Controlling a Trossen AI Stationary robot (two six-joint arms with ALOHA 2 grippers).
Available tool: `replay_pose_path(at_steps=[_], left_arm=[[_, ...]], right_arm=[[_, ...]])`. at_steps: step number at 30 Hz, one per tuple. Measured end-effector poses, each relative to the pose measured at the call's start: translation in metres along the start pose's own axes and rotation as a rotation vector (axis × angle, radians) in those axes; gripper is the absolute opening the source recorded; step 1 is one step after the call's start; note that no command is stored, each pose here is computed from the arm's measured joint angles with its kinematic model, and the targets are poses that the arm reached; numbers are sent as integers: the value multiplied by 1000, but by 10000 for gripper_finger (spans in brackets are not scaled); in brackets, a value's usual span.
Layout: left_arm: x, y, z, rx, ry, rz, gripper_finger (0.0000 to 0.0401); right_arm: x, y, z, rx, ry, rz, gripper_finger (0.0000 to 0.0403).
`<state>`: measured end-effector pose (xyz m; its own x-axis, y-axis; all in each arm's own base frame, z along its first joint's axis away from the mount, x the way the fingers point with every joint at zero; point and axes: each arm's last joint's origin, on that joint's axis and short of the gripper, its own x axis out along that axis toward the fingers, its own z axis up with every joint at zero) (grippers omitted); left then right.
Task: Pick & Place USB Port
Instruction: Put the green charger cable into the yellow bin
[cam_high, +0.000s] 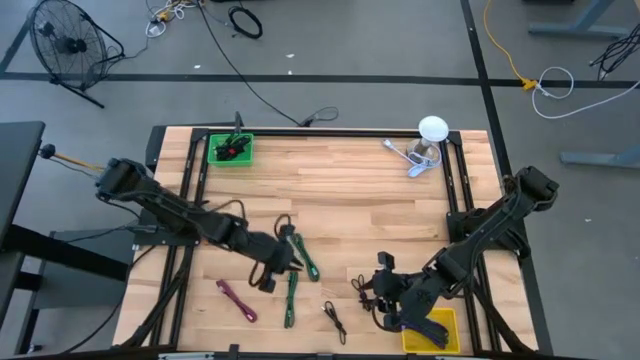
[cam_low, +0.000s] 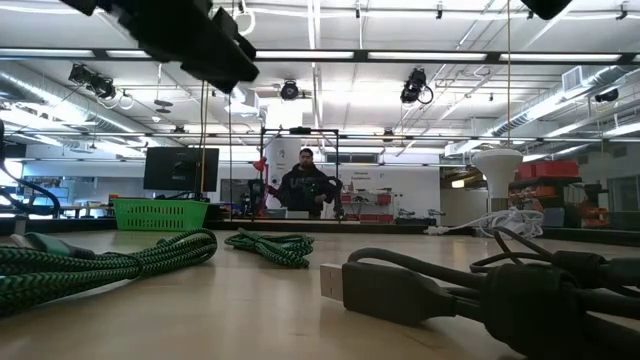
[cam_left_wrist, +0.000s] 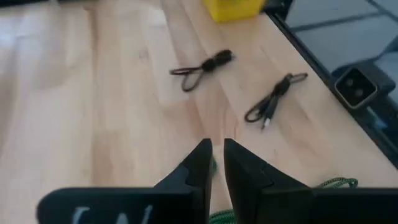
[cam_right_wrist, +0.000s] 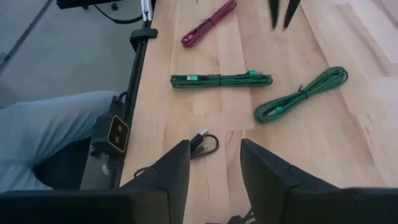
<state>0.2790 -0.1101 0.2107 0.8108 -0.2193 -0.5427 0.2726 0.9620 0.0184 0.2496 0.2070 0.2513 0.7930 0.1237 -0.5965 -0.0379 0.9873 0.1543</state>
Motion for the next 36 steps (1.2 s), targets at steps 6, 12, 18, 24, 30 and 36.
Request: replay_pose_path(at_steps=[6,12,18,24,30,36], left_arm=[[32,-6,-17,15,92,8,61],[49,0,-14,37,122,55,117],[54,6,-15,140,185,74,171],[61,15,-32,167,315,111,187],[68,25,-43,162,374,130,188],[72,32,-52,144,436,136,188]], right_arm=[[0,0,0,-2,-4,2,144],[0,1,2,-22,-19,9,144],[0,1,2,-25,-21,11,144],[0,1,3,-32,-28,16,144],[0,2,4,-34,-38,22,144],[0,2,4,-37,-36,31,144]])
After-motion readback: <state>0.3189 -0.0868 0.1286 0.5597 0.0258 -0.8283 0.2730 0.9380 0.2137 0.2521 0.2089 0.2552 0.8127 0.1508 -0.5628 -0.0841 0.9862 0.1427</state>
